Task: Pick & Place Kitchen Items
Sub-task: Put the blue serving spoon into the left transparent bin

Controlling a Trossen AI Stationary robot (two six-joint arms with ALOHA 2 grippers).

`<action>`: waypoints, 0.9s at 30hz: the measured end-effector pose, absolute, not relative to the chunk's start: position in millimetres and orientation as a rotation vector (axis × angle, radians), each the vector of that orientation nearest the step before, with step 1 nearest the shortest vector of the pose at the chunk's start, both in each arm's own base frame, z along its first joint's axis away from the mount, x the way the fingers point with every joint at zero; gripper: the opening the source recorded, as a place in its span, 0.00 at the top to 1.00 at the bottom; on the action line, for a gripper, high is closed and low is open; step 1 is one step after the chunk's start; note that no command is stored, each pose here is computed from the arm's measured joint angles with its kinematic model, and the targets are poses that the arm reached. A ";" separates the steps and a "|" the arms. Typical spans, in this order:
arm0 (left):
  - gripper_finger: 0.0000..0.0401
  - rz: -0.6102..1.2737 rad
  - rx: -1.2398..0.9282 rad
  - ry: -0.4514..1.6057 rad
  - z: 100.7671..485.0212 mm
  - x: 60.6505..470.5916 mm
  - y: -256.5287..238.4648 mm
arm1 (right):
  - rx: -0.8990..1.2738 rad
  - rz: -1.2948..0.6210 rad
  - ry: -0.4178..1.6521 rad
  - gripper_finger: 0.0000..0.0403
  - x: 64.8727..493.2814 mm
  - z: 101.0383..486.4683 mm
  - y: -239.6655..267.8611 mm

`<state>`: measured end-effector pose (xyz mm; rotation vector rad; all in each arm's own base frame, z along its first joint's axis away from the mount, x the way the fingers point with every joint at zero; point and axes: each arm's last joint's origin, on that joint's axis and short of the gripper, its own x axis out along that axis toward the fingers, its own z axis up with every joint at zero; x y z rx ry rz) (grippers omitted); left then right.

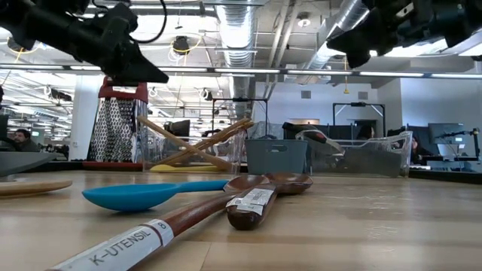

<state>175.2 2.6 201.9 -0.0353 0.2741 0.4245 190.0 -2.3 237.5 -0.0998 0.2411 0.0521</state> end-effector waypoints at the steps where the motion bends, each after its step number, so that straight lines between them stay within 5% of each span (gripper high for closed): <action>1: 1.00 0.419 -0.033 0.289 199.4 176.8 2.3 | -0.099 0.056 0.256 1.00 191.9 234.9 -1.7; 27: 1.00 0.287 -0.330 0.322 170.3 208.4 -8.5 | -0.076 -0.010 0.357 1.00 221.4 204.0 -17.9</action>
